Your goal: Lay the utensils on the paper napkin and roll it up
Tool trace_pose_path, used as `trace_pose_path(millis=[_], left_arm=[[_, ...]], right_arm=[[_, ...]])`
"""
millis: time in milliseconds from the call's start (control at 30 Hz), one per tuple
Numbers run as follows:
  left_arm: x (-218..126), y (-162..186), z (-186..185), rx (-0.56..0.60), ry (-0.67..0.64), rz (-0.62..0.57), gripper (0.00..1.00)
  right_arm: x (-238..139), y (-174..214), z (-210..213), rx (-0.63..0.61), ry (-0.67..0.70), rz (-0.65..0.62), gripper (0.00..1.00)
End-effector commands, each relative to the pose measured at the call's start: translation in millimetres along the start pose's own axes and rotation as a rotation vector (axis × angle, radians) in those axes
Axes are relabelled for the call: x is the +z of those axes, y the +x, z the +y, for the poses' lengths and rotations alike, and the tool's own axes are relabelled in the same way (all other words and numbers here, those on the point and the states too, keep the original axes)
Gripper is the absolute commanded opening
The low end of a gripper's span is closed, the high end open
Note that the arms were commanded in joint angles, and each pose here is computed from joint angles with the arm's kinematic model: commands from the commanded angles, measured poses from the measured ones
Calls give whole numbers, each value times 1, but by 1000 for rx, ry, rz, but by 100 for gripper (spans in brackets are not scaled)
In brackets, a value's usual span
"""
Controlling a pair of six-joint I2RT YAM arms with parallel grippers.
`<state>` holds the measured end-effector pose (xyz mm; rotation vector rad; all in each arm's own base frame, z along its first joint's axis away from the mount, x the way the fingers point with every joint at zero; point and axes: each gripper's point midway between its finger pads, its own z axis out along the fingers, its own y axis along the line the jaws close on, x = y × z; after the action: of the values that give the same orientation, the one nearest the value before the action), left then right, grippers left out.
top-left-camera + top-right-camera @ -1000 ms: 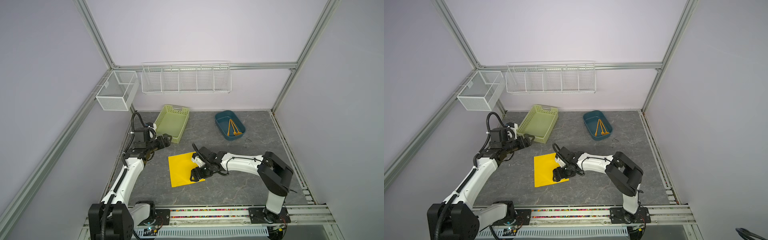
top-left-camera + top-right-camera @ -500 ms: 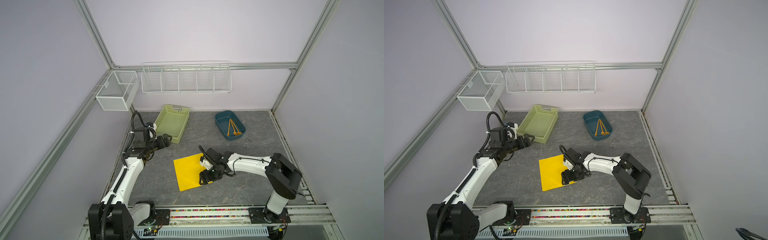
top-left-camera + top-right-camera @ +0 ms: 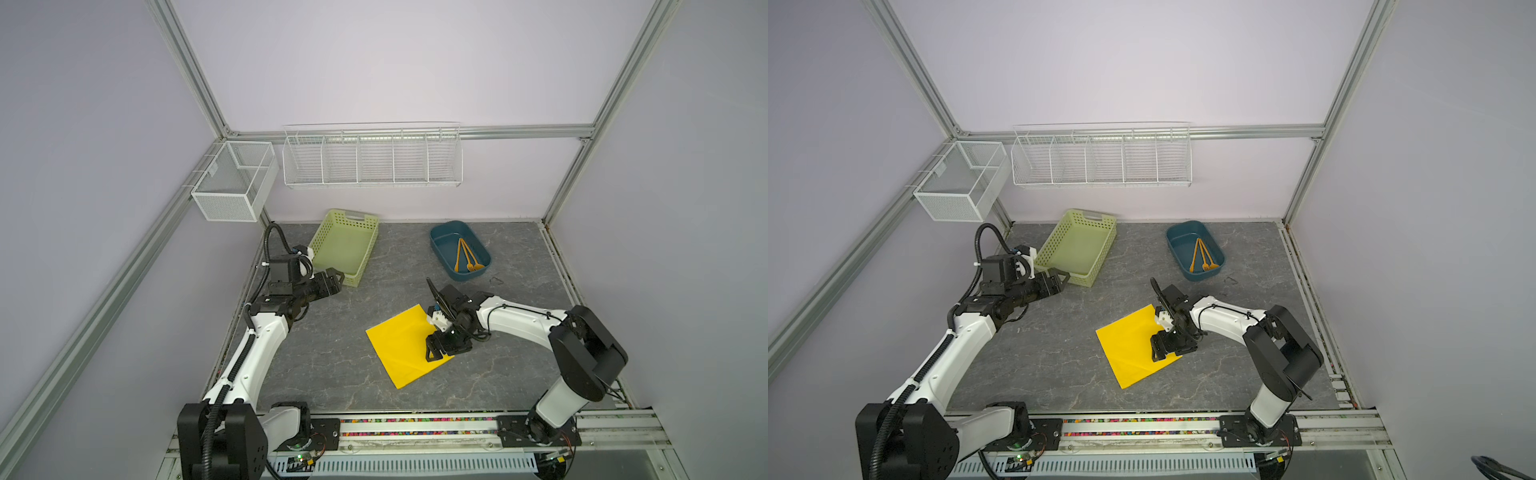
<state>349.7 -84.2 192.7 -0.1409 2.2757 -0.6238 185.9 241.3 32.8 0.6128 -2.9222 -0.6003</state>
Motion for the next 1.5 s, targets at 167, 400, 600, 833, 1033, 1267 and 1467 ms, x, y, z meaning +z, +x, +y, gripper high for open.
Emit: trace_pose_path(millis=[167,400,600,833,1033,1267,1467], left_arm=[[1,-5,-1,-3,-12,11,87],[3,-7,-3,-2,-13,26,86],[9,-10,-11,25,-1,48,85],[31,-17,-30,116,4,115,84],[63,-21,-35,169,-12,222,82],[109,-8,-37,188,-39,380,79],[142,13,-55,205,-23,471,79]], right_arm=[[-6,-8,-26,21,6,1,83],[-10,-22,-41,53,28,-23,82],[-23,-32,-37,55,18,-62,82],[-56,-38,-26,38,9,-135,82],[-93,-47,-25,52,3,-233,82],[-126,-65,-41,120,27,-335,83],[-144,-87,-59,176,45,-393,83]])
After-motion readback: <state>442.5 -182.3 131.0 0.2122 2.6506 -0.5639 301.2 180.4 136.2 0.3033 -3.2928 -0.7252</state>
